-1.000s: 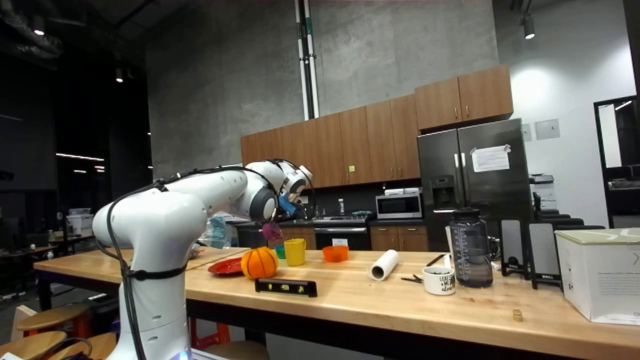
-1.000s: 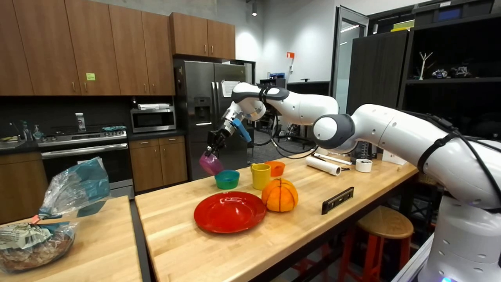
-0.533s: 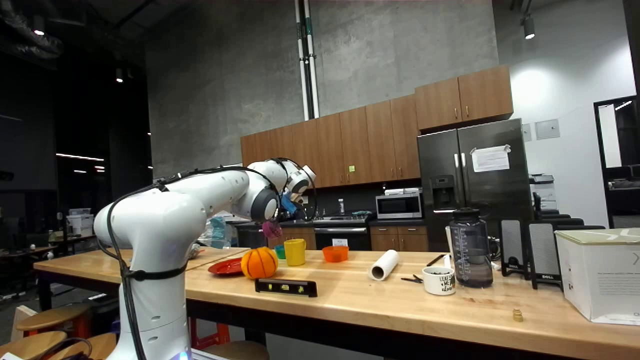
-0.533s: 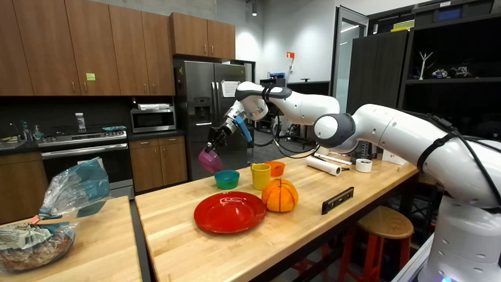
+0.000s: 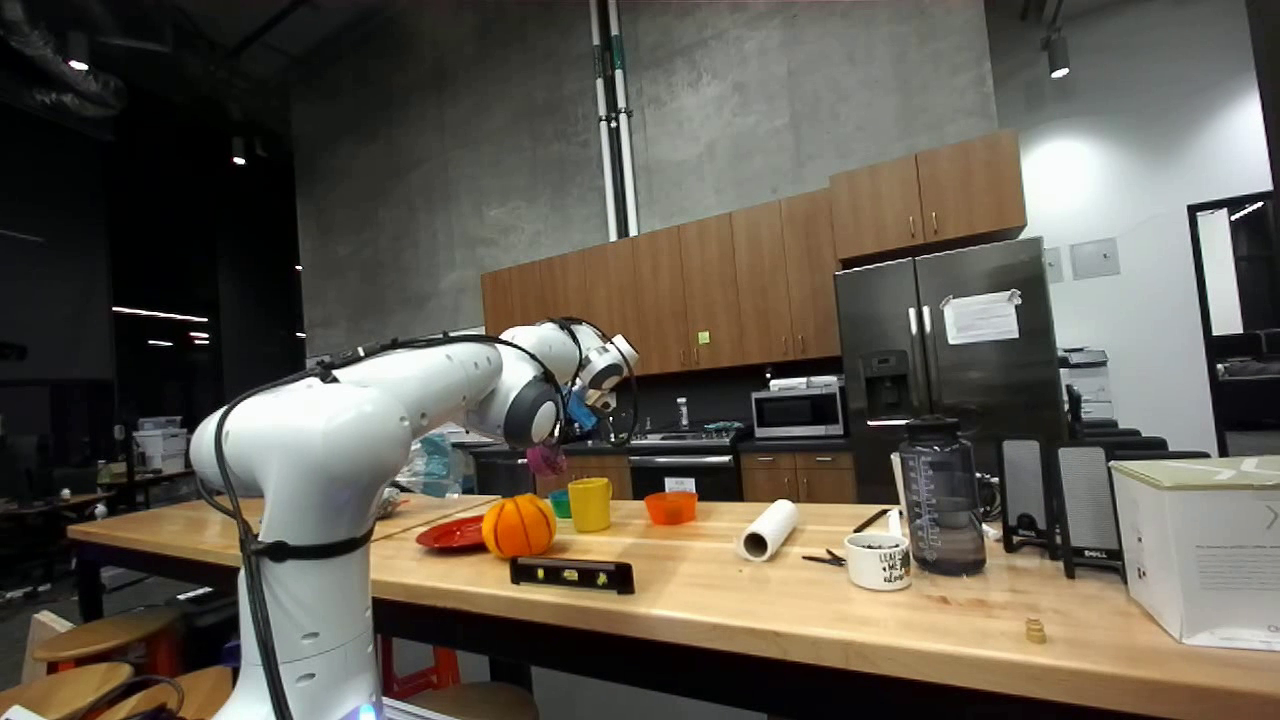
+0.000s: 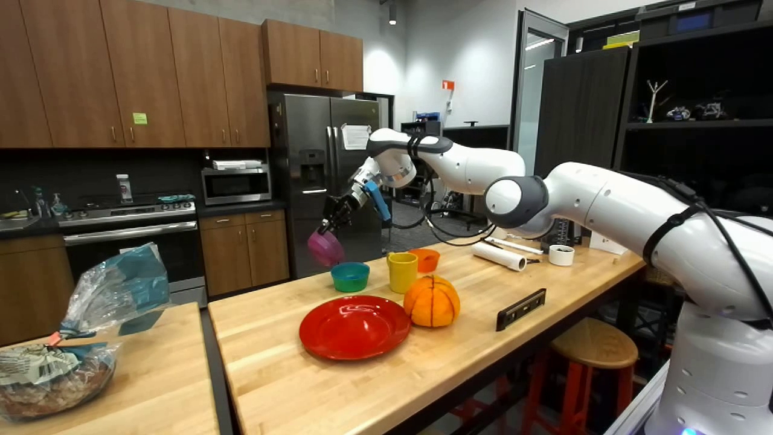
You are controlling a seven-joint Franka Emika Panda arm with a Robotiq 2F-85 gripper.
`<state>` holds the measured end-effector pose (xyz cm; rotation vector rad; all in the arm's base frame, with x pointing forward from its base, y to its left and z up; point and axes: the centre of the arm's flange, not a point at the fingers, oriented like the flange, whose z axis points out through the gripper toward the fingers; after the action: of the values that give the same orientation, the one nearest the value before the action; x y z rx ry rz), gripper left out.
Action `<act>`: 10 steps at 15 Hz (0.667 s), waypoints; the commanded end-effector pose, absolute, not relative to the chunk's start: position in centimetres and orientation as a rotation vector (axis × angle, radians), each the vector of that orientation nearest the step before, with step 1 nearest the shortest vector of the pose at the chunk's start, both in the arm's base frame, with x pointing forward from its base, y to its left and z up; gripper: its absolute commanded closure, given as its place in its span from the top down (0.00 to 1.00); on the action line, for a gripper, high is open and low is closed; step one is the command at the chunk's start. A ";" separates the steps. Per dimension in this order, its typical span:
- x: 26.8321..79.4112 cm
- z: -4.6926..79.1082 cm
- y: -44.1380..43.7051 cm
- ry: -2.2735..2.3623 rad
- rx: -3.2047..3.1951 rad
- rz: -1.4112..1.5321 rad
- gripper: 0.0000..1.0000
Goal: Pour the contents from the purple bowl into the green bowl.
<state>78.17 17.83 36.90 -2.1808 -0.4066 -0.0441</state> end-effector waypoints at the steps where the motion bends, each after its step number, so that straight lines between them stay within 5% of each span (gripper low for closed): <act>1: 74.8 36.1 16.1 -0.381 -2.117 -0.059 0.01; 10: 74.8 35.5 13.4 -0.336 -2.040 -0.074 0.01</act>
<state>78.92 14.77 35.37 -2.0867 -0.3412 -0.0506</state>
